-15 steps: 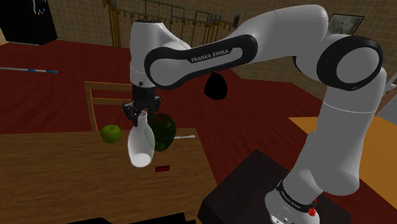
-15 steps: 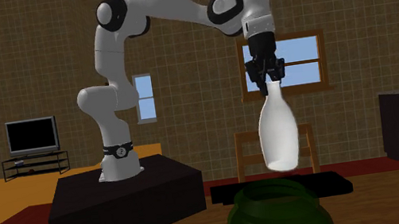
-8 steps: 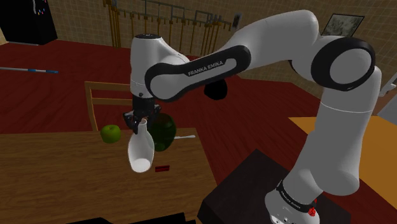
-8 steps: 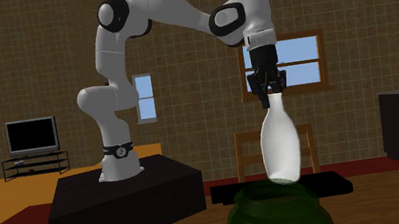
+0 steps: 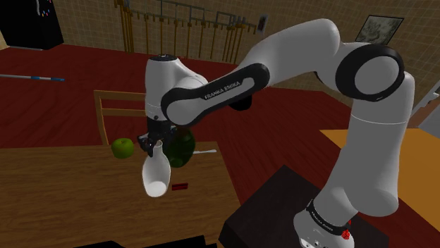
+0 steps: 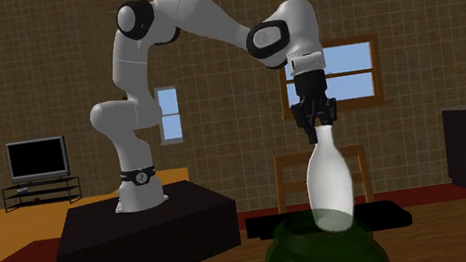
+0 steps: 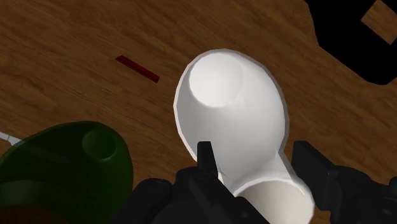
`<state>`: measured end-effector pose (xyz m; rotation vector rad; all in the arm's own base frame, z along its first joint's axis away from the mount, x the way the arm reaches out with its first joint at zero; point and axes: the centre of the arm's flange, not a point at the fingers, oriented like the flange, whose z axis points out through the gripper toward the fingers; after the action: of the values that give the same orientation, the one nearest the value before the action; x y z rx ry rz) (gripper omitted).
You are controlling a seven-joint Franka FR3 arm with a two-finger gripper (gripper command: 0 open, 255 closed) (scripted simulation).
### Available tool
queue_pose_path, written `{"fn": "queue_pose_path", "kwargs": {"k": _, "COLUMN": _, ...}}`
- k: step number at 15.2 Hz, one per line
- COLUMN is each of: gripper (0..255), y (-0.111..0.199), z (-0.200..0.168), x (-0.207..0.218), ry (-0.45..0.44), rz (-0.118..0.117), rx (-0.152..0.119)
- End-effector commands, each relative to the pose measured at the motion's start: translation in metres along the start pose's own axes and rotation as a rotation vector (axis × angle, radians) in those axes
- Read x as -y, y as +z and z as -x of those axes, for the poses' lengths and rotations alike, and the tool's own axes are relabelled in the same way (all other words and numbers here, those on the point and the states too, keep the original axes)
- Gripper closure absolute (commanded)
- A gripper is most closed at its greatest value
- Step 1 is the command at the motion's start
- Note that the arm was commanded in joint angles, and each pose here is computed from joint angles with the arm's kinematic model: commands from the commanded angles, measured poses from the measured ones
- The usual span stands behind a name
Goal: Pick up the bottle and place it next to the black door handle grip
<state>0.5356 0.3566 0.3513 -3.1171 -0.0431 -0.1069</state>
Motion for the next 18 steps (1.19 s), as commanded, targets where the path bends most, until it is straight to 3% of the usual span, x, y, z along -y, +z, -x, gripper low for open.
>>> {"fn": "queue_pose_path", "kwargs": {"k": 1, "gripper": 255, "y": 0.012, "z": 0.0, "x": -0.001, "ry": 0.0, "rz": -0.001, "rx": -0.001}}
{"fn": "queue_pose_path", "kwargs": {"k": 18, "gripper": 255, "y": 0.101, "z": 0.007, "x": -0.003, "ry": 0.0, "rz": -0.001, "rx": -0.001}}
